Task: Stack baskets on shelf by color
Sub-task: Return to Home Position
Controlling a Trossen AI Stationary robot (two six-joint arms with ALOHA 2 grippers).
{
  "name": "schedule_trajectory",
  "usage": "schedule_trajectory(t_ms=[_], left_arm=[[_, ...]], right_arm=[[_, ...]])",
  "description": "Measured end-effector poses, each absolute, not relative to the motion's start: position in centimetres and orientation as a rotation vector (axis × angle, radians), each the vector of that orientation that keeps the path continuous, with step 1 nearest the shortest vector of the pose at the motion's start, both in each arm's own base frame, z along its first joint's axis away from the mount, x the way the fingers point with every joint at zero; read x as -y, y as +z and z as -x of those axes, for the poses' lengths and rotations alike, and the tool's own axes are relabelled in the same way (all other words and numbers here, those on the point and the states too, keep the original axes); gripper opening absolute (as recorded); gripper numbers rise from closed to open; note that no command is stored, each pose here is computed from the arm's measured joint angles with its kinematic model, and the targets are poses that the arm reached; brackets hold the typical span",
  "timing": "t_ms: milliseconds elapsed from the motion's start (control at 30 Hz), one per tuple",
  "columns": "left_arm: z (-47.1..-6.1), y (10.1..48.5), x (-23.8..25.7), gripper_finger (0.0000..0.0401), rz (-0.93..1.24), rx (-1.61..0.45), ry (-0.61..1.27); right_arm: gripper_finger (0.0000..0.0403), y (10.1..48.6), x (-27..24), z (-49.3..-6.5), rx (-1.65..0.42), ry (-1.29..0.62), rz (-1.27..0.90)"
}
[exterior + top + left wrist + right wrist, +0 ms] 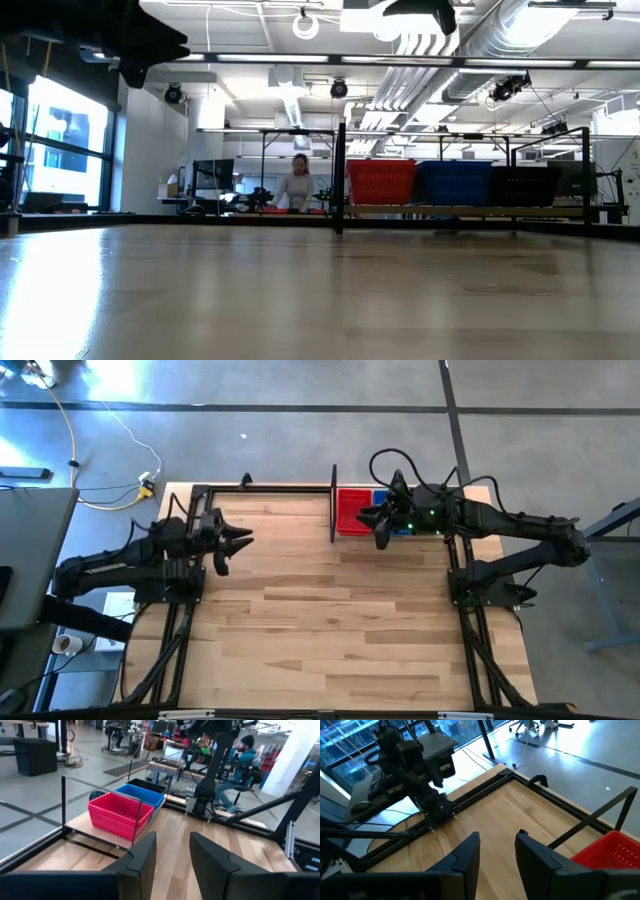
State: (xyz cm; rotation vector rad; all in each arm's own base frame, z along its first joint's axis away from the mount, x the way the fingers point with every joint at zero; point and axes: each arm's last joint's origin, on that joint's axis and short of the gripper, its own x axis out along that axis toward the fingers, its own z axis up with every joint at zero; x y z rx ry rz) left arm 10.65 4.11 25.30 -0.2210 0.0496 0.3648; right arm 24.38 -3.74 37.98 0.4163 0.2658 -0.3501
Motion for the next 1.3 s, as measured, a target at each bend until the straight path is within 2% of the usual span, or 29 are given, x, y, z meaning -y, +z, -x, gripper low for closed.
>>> schedule_trajectory(t_ms=[267,433,667,900,1067,1300], left_arm=[[-9.9,21.7,-3.5,0.0107,0.255,-0.006,0.331],[-9.7,19.7,-3.3,0.0107,0.284,0.039,0.350],[-9.7,17.9,-3.4,0.0107,0.305,0.101,0.404],[-9.8,16.1,-3.5,0.0107,0.357,0.009,0.441],[-9.8,16.0,-3.5,0.0107,0.360,-0.005,0.439],[-9.8,16.0,-3.5,0.0107,0.359,-0.006,0.436]], right_arm=[[0.0110,38.0,3.7,-24.4,-0.274,-0.342,-0.393],[0.0110,38.2,3.6,-22.9,-0.310,-0.363,-0.369],[0.0110,39.2,3.2,-18.0,-0.340,-0.495,-0.292],[0.0110,40.9,2.5,-11.6,-0.230,-0.523,-0.212],[0.0110,38.6,2.1,-8.2,-0.130,-0.510,-0.223],[0.0110,33.5,1.7,-7.3,0.024,-0.394,-0.230]])
